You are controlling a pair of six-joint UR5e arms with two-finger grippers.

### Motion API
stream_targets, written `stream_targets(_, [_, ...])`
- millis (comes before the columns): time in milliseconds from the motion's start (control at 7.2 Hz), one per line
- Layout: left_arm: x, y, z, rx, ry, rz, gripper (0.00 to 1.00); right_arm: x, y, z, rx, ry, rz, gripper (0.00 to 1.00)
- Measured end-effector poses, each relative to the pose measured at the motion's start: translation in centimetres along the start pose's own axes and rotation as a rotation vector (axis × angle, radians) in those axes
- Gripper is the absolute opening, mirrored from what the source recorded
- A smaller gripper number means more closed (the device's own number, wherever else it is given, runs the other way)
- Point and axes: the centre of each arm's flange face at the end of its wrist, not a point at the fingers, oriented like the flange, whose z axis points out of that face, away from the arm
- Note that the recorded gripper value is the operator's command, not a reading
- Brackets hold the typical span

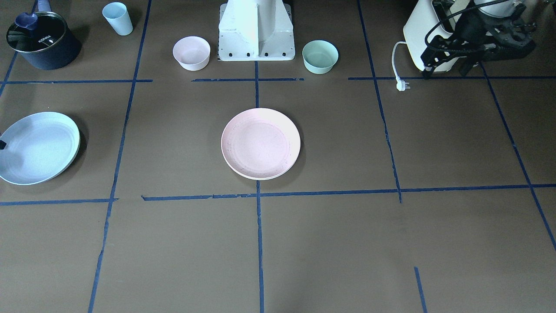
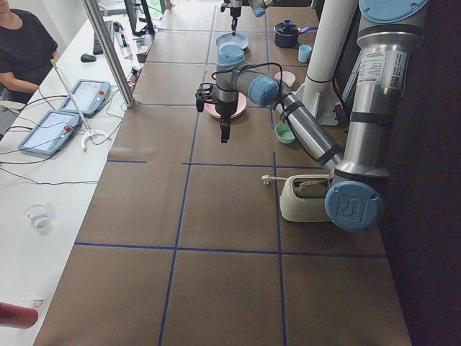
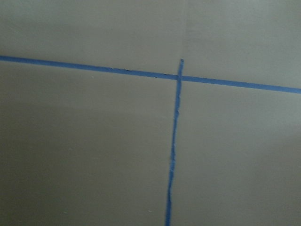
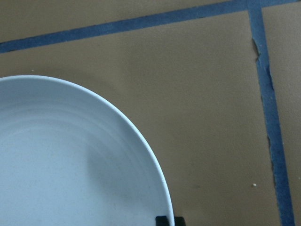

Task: Stack three plates with pink and blue
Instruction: 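Grasp the light blue plate rim with the right gripper and lift it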

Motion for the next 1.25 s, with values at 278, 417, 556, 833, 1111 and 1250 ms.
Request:
stream_targets(278, [-6.5, -1.7, 0.9, -0.011, -0.063, 0.064, 1.0, -2.4, -0.1, -2.4, 0.014, -0.063, -0.028, 0.0])
stream_targets(417, [-10.0, -2.9, 1.8, -0.028, -0.092, 0.098, 1.0, -3.7, -0.6, -4.3, 0.032, -0.103, -0.033, 0.0])
stream_targets(556, [-12.8, -4.0, 2.8, -0.048, -0.112, 0.126, 1.0, -5.2, -1.2, -6.3, 0.047, -0.148, -0.031, 0.0])
stream_targets(833, [-18.8, -5.7, 4.2, -0.082, -0.14, 0.18, 1.0, -10.9, -3.3, -10.3, 0.088, -0.236, 0.015, 0.0])
stream_targets(1111, [-24.6, -6.7, 4.7, -0.113, -0.099, 0.201, 1.0, -17.9, -5.5, -12.5, 0.098, -0.313, 0.074, 0.0])
stream_targets(1250, [-26.6, -6.9, 5.0, -0.126, -0.075, 0.211, 1.0, -21.2, -6.1, -12.4, 0.092, -0.338, 0.081, 0.0])
